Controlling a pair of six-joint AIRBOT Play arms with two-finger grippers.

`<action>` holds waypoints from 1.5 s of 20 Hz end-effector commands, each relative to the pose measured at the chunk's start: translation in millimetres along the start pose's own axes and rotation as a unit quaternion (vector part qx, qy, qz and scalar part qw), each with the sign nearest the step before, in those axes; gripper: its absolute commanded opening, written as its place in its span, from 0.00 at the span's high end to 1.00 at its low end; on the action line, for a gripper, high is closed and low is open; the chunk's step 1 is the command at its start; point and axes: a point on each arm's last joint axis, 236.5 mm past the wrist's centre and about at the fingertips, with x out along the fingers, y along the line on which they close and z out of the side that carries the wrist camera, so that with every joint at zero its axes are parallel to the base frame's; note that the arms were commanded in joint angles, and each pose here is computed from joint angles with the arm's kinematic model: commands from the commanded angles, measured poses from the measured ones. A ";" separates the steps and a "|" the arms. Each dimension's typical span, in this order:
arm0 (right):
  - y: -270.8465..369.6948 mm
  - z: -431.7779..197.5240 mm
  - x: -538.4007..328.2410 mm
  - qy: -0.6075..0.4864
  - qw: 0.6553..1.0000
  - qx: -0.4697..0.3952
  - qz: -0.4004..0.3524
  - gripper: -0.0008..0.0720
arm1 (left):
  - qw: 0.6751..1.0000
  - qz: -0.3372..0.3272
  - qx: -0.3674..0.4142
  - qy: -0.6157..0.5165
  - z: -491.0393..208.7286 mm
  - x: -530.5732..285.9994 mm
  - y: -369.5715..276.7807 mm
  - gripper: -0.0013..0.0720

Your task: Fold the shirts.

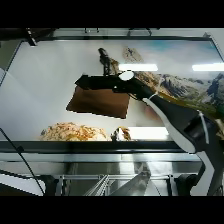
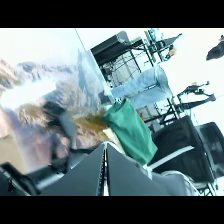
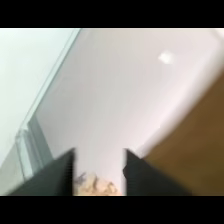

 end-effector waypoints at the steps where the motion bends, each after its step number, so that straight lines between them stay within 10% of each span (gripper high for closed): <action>1: 13.7 -10.0 6.9 0.047 0.997 0.027 0.050 0.96 | 1.000 -0.007 -0.001 0.019 -12.3 -14.0 -6.0 0.97; 12: -121.8 -34.5 -246.3 0.212 0.927 0.122 -0.283 0.96 | 0.998 -0.011 -0.018 0.058 -97.9 2.5 12.3 0.97; 13: -133.2 -43.0 -254.5 0.209 0.921 0.149 -0.295 0.84 | 0.998 -0.009 -0.028 0.056 -104.1 3.0 13.8 0.97; 15: -158.0 -59.9 -255.6 0.195 0.906 0.207 -0.313 0.19 | 0.998 -0.009 -0.033 0.054 -113.7 3.9 16.9 0.97; 20: -187.6 -87.2 -193.8 0.171 0.912 0.297 -0.227 0.11 | 0.996 -0.008 -0.068 0.057 -128.9 7.7 33.6 0.97; 27: -159.3 -87.4 -130.5 0.141 0.929 0.334 -0.071 0.15 | 0.994 -0.012 -0.085 0.063 -144.6 10.9 47.0 0.97; 29: -119.1 -48.1 -126.3 0.094 0.947 0.306 0.033 0.95 | 0.994 -0.017 -0.085 0.059 -142.9 11.0 44.7 0.97; 30: -100.5 -27.7 -131.8 0.071 0.948 0.302 0.075 0.96 | 0.994 -0.018 -0.085 0.059 -142.7 11.0 44.1 0.97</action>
